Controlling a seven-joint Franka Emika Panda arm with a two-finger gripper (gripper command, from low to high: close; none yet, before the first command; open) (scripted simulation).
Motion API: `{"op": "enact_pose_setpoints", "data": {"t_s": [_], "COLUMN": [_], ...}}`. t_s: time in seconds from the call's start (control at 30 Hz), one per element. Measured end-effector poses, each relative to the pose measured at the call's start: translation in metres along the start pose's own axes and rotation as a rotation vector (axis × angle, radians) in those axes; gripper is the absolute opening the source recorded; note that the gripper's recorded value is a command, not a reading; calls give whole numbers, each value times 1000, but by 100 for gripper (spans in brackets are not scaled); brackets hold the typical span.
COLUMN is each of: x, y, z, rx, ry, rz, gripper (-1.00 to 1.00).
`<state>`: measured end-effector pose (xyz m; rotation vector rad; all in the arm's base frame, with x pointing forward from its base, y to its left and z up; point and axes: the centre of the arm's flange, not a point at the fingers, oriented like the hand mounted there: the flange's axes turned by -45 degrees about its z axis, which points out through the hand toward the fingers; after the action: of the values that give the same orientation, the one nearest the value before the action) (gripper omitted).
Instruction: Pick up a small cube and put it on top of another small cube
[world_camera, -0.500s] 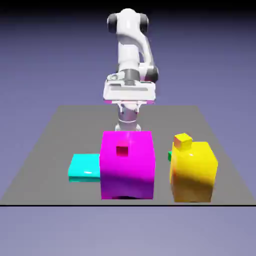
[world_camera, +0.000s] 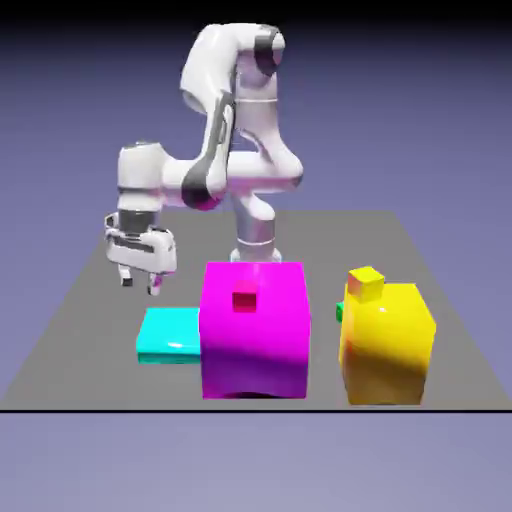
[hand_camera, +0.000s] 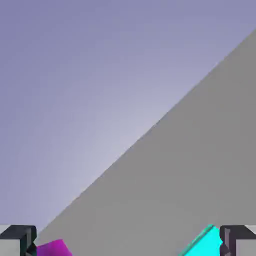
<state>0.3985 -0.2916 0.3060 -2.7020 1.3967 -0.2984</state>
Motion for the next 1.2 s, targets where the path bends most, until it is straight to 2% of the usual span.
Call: {"op": "enact_pose_setpoints", "data": {"t_s": [0.07, 0.37, 0.57, 0.73, 0.8, 1.03, 1.2], "x": [10, -51, -100, -144, -169, -307, -371], "y": [40, 171, 240, 270, 267, 168, 127], "z": [19, 112, 140, 155, 164, 188, 176], "rx": [-37, -74, 4, 144, 230, 431, 539], "ry": [-70, -535, -737, -855, -908, -1252, -1297], "rz": [121, 544, 836, 1032, 1081, 995, 1131], "gripper": [0, 0, 0, 0, 0, 0, 0]}}
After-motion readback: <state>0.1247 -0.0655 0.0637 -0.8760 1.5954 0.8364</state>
